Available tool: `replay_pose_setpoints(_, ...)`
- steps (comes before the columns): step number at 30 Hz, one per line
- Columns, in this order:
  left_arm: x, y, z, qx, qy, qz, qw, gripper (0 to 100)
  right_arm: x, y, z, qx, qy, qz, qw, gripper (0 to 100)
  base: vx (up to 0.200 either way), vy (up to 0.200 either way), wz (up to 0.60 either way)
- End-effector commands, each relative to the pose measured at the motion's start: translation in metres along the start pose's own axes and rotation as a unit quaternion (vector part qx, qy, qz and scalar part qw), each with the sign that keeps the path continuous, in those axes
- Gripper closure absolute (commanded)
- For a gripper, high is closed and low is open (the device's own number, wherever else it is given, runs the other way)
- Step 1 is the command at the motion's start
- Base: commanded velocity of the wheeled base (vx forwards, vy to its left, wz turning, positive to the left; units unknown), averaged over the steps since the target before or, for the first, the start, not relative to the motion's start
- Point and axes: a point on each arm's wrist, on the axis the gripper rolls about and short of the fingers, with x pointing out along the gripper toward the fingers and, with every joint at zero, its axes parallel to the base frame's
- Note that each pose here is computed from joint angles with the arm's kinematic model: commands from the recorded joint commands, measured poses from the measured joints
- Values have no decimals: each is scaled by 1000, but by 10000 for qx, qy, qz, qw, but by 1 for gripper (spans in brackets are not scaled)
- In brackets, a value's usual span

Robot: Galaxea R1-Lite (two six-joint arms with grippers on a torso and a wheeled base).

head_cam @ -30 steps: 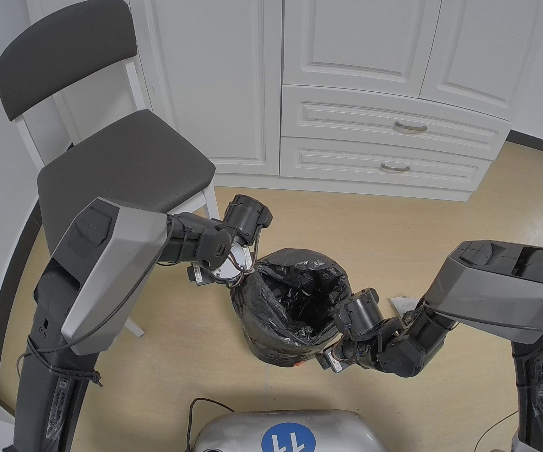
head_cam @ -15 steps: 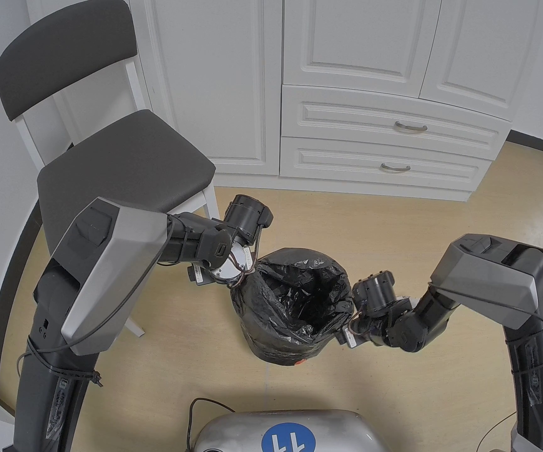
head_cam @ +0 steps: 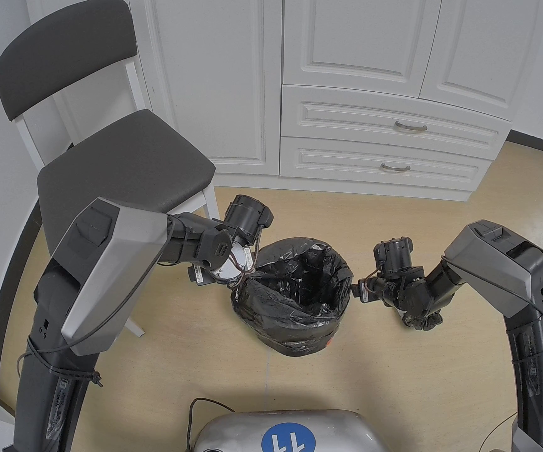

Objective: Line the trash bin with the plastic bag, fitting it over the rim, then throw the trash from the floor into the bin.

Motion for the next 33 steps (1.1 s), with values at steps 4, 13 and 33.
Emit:
replay_pose_setpoints(4,1,-2,-3,21,18,-4,10000,0,27,5,10,624,-344,-8,9975,0,0,0,0)
replay_pose_setpoints(13,2,-3,-4,19,13,-24,10000,0,48,19,21,1295,-750,-18,9887,0,0,0,0)
replay_pose_setpoints(33,23,-23,-19,-137,-326,-436,9984,0,74,23,23,1844,-1099,-70,9767,0,0,0,0)
